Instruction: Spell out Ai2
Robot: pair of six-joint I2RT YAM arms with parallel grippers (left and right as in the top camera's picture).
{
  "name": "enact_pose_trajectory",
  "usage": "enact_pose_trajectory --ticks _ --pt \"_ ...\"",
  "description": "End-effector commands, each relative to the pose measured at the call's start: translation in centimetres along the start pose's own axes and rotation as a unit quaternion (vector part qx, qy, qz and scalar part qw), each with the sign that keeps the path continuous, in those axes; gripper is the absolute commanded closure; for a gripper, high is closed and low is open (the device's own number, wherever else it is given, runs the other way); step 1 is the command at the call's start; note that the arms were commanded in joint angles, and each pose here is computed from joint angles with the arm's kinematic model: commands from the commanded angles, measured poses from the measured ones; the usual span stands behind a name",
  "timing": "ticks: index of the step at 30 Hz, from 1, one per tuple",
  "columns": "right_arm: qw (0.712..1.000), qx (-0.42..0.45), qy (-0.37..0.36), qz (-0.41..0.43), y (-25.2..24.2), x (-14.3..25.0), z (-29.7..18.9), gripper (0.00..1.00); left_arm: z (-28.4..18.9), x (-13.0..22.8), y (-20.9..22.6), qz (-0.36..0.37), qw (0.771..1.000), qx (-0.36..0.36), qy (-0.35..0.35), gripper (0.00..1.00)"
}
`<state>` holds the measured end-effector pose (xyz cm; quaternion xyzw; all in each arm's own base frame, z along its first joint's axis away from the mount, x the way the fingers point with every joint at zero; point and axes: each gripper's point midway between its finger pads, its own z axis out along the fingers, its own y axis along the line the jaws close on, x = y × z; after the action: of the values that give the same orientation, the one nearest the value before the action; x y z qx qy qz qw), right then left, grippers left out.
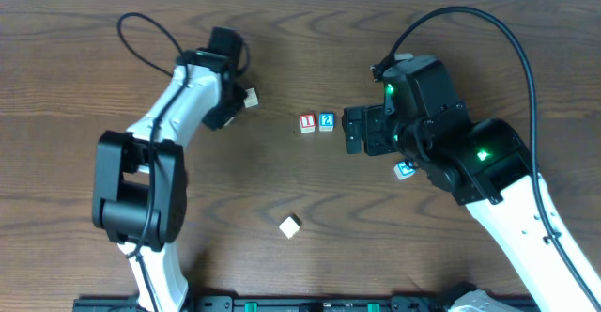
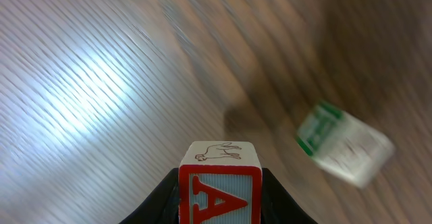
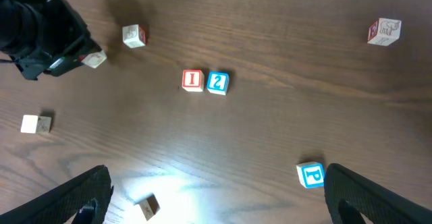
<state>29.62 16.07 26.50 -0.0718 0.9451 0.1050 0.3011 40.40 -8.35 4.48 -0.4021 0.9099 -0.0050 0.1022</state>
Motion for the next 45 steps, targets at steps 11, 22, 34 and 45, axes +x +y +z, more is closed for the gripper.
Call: enact_pose_trajectory --ticks 11,22,34,45 --pt "1.0 0.007 0.02 -0.022 -0.6 1.0 -0.4 0.01 -2.7 7.2 -4.0 -0.039 0.999 0.023 -0.017 0.94" --pt "0.999 0.01 0.03 -0.022 -0.7 1.5 -0.4 0.01 -3.1 7.7 -4.2 -0.213 0.975 0.028 -0.059 0.94" --pt "0.999 0.011 0.032 -0.023 -0.8 1.6 -0.4 0.01 -3.0 8.5 -6.5 -0.281 0.957 0.07 -0.021 0.94" --pt "0.999 0.011 0.033 -0.023 -0.8 1.7 -0.4 0.01 -2.5 9.7 -6.6 -0.266 0.962 0.063 -0.022 0.94"
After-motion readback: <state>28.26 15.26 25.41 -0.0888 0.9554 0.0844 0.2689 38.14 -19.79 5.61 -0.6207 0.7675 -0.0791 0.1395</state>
